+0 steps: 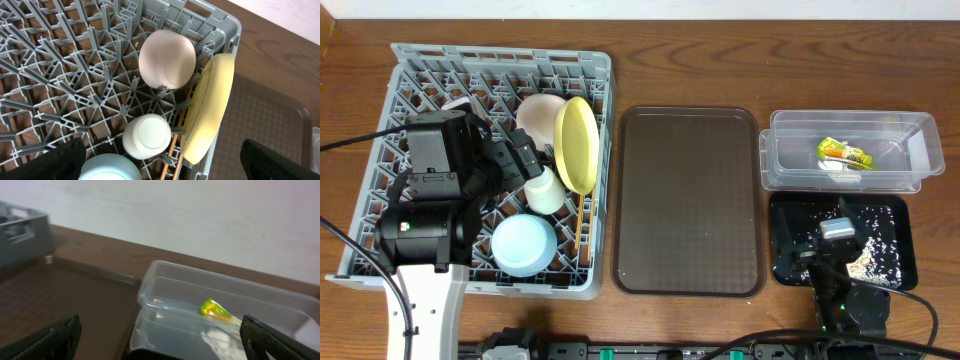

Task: Sort waste into correct bins and load items into the dishwasher

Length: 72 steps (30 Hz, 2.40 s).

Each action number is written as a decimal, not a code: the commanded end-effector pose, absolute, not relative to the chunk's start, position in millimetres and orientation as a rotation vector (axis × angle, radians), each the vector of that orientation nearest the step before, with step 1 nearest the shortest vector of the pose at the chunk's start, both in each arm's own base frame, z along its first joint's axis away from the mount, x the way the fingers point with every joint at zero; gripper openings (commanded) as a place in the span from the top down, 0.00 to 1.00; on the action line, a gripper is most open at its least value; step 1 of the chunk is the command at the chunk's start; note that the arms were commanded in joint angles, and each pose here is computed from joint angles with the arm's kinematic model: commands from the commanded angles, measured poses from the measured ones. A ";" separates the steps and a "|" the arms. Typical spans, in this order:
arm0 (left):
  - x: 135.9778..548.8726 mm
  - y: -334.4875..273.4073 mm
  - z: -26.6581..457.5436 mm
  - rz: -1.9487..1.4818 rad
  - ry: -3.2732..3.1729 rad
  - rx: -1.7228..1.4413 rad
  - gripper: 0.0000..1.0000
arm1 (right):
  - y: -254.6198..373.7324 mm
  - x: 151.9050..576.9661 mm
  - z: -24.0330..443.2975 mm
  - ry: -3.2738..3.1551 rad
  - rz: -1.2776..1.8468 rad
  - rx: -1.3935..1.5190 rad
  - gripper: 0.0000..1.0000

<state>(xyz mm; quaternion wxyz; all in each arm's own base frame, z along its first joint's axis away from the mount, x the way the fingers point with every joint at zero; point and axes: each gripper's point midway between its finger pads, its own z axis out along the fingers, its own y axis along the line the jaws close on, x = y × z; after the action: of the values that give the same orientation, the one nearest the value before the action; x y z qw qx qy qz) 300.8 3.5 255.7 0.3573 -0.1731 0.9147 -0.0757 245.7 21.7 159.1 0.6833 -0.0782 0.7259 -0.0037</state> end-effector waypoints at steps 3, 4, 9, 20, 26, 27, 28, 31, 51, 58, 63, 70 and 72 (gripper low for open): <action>302.5 4.8 263.5 -0.201 2.342 -0.451 0.01 | -3.3 246.1 159.7 1.631 0.004 0.079 0.01; 302.5 4.8 263.5 -0.201 2.342 -0.451 0.01 | -3.4 246.1 159.7 1.630 0.012 0.087 0.01; 302.5 4.8 263.5 -0.201 2.342 -0.451 0.00 | -2.5 246.1 159.3 1.632 0.015 0.082 0.01; 302.5 4.8 263.5 -0.201 2.342 -0.451 0.00 | -2.7 246.1 159.3 1.632 0.014 0.083 0.01; 302.5 4.8 263.5 -0.201 2.342 -0.451 0.00 | -2.7 246.1 159.3 1.632 0.014 0.083 0.01; 302.5 4.8 263.5 -0.201 2.342 -0.451 0.00 | -2.7 246.1 159.3 1.632 0.014 0.083 0.01; 302.5 4.8 263.5 -0.201 2.342 -0.451 0.00 | -2.7 246.1 159.3 1.632 0.014 0.083 0.01; 302.5 4.8 263.5 -0.201 2.342 -0.451 0.00 | -2.7 246.1 159.3 1.632 0.014 0.083 0.01; 259.6 3.7 265.5 -0.208 2.259 -0.433 0.00 | -2.7 246.1 159.3 1.632 0.014 0.083 0.01; 200.8 1.2 239.9 -0.224 2.138 -0.407 0.00 | -2.7 246.1 159.3 1.632 0.014 0.083 0.01; 173.8 0.3 217.0 -0.235 2.036 -0.385 0.00 | -2.7 246.1 159.3 1.632 0.014 0.083 0.01; 190.2 0.9 215.8 -0.261 1.788 -0.331 0.00 | -2.7 246.1 159.3 1.632 0.014 0.083 0.01; 202.2 1.0 227.8 -0.271 1.698 -0.311 0.00 | -2.7 246.1 159.3 1.632 0.014 0.083 0.01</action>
<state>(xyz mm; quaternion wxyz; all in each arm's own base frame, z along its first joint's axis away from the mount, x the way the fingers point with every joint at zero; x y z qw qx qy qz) 191.0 0.0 220.6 0.6053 -0.1413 0.7750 -0.1137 246.4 -0.9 159.3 0.6837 0.0283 0.7292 0.0058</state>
